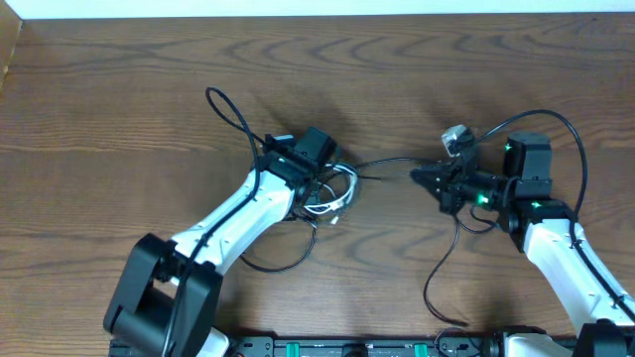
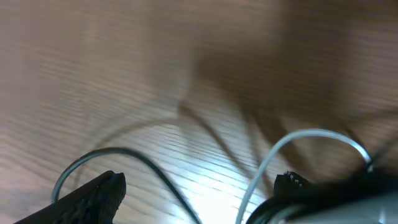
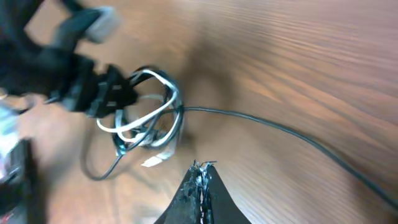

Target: Untangle cables

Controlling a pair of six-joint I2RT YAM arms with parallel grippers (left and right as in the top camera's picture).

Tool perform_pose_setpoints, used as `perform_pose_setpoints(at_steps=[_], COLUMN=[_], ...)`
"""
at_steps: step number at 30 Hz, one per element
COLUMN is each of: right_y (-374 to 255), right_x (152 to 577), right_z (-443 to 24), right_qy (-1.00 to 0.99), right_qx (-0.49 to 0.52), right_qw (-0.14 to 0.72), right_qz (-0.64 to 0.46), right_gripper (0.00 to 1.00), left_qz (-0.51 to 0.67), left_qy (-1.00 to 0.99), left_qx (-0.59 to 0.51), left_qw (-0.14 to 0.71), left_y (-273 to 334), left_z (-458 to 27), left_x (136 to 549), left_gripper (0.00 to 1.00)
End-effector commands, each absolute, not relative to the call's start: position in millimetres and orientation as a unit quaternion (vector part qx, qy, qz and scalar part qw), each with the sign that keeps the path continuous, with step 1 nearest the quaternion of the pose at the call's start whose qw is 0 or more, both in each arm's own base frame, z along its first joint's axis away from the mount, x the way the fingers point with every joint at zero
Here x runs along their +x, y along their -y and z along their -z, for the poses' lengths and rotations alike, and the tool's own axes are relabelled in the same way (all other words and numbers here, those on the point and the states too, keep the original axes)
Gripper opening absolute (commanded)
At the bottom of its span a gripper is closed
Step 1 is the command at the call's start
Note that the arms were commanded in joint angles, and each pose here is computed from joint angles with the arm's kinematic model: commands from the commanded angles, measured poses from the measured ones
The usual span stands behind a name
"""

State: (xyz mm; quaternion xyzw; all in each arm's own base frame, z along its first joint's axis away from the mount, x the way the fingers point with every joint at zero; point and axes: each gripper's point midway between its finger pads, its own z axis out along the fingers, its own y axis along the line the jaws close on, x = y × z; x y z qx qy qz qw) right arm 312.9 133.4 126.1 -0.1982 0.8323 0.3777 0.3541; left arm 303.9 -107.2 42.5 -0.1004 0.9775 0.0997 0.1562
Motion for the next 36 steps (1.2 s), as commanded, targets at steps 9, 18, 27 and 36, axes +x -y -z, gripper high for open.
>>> perform_pose_setpoints(at_steps=[9,18,27,36], right_y=[-71.9,-93.8,-120.1,-137.8], right_x=[334.2,329.3,317.2,307.2], right_z=[-92.7,-103.6,-122.1,-119.6], right_qy=[-0.909,-0.891,-0.858,-0.862], right_qx=[-0.048,-0.077,-0.116,-0.106], right_qw=[0.339,0.339,0.332,0.299], right_qz=[-0.236,-0.291,-0.375,-0.396], right_gripper=[0.01,0.09,0.28,0.21], left_qz=[-0.155,-0.009,0.038,0.003], left_qy=[-0.974,-0.998,-0.996,-0.996], left_qx=[-0.126,-0.03,-0.01,-0.012], left_qw=[0.108,0.057,0.078,0.084], left_y=[68.7,122.8,140.8,129.6], left_z=[-12.4,-6.2,-12.2,-5.2], left_x=[300.8,294.1,304.7,308.6], left_gripper=[0.81,0.81,0.75,0.52])
